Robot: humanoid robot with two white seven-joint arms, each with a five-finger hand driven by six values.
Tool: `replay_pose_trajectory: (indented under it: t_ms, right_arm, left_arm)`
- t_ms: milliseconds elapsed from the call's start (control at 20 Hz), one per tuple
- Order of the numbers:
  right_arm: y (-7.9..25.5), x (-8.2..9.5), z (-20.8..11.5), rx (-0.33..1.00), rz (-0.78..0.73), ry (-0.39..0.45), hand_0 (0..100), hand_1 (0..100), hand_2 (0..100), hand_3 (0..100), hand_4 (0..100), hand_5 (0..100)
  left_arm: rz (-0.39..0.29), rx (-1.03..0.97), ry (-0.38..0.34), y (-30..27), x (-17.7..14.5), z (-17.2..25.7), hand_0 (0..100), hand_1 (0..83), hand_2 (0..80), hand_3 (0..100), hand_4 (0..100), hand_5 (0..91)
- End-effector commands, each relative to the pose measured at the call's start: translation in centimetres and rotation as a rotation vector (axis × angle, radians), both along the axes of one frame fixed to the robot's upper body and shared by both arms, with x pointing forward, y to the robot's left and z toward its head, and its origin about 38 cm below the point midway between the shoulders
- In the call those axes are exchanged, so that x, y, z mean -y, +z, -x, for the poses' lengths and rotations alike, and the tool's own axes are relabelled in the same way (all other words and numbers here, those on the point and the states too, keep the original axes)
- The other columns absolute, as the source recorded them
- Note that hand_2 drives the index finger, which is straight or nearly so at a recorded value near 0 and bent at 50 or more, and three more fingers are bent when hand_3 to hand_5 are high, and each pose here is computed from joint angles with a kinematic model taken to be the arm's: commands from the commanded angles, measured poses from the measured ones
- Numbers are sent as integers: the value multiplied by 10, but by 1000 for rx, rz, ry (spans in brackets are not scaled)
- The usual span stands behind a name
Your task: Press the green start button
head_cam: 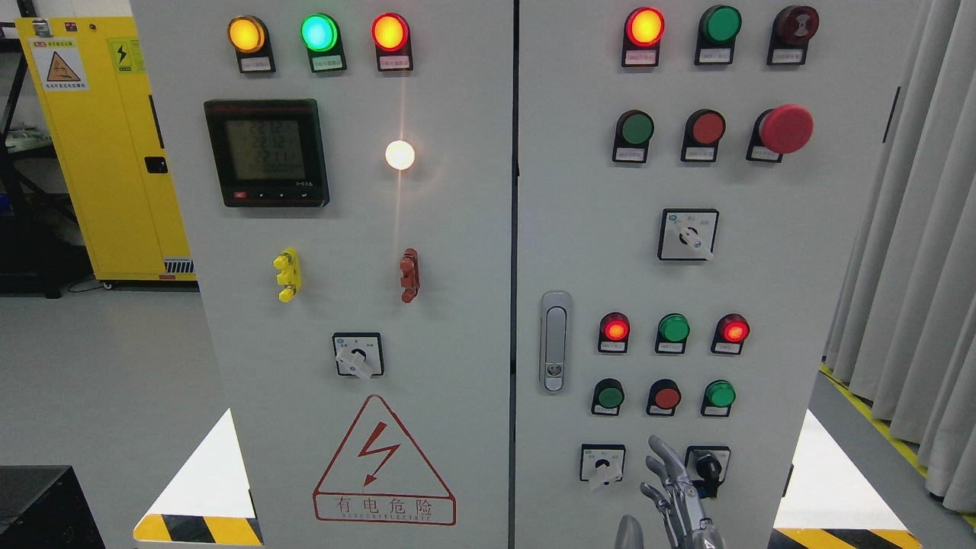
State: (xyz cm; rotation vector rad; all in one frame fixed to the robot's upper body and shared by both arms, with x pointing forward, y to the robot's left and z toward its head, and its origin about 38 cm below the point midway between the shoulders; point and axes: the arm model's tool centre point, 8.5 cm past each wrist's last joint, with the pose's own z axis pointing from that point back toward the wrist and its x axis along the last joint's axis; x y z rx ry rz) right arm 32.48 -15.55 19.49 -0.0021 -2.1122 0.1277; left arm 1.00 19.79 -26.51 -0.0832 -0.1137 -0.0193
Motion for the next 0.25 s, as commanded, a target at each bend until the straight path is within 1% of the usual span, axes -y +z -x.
replay_pose_trajectory:
  t_ms: [0, 200]
  right_arm:
    - [2, -7, 6, 5, -11, 32, 773, 779, 0, 0, 0, 0]
    - [1, -11, 7, 4, -8, 45, 755, 779, 0, 0, 0, 0]
  left_arm:
    - [1, -2, -1, 0, 0, 1, 120, 556, 0, 0, 0, 0]
    - [1, -1, -3, 0, 0, 0, 120, 556, 0, 0, 0, 0]
